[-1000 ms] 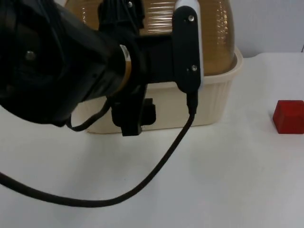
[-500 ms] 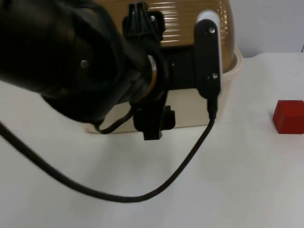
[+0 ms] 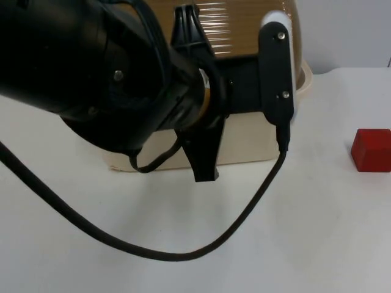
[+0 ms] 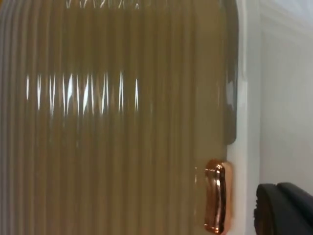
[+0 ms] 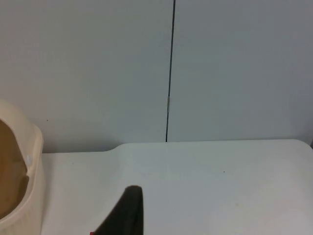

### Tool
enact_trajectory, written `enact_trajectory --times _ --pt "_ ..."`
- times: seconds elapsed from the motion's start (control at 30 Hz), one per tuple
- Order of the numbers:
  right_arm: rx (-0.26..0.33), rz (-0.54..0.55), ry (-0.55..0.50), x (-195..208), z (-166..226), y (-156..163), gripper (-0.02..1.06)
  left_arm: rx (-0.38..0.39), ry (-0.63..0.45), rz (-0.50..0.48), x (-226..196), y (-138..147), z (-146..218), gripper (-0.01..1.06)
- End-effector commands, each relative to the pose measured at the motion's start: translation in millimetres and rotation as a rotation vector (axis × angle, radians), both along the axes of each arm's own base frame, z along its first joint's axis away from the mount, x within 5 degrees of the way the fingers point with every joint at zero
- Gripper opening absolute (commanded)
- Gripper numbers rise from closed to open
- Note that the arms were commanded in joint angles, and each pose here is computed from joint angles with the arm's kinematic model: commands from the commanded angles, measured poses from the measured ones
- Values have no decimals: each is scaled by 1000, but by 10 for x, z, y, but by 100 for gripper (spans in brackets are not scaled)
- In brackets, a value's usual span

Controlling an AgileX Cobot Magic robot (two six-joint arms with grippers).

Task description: Open the box lid with the left hand, place the block into the box with the right hand, then close the box lid with the left hand.

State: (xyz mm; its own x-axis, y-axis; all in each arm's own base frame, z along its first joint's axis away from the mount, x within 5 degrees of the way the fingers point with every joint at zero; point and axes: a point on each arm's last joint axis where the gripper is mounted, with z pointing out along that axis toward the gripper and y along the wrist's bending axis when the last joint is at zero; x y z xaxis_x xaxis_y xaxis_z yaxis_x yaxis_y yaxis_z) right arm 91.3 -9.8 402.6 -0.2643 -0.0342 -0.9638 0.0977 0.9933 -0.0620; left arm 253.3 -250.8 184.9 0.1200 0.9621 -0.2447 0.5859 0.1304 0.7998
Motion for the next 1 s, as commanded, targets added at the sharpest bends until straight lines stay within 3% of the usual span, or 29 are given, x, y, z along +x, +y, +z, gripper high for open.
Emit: enact_trajectory --times 0.0,0.2,0.47,0.97 --pt "-6 -1 -13 -4 21 -3 105 -21 21 -7 -9 -27 -7 0" --pt "-6 -1 -13 -4 21 -3 105 -51 87 -44 115 74 -45 0" --pt "-5 -3 -5 -6 14 -5 105 -67 125 4 293 272 -93 0" --pt "-5 -7 8 -10 3 -8 105 -64 117 8 403 187 -134 0"
